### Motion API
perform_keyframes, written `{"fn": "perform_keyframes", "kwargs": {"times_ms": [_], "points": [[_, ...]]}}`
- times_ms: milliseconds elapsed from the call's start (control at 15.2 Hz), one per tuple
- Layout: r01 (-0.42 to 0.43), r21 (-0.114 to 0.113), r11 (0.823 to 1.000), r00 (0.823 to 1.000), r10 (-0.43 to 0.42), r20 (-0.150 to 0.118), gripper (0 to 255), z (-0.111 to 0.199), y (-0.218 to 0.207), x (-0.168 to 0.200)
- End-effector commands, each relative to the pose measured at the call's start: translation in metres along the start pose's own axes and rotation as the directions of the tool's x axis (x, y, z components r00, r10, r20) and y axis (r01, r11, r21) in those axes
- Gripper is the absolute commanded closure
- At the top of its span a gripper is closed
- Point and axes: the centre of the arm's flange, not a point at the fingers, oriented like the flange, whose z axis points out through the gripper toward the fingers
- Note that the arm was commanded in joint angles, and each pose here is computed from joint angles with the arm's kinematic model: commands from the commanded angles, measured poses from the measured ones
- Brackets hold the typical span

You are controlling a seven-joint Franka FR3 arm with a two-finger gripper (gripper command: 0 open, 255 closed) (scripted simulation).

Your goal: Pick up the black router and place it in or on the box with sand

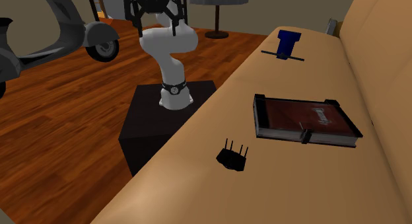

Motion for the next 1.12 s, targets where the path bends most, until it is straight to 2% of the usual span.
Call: {"fn": "perform_keyframes", "kwargs": {"times_ms": [0,528,1056], "points": [[0.000,0.000,1.000,1.000,0.000,0.000,0,0.000,0.000,0.000],[0.115,0.003,0.993,0.993,-0.115,0.025,0,0.051,-0.029,0.092],[0.229,0.009,0.973,0.972,-0.229,0.050,0,0.104,-0.068,0.178]]}}
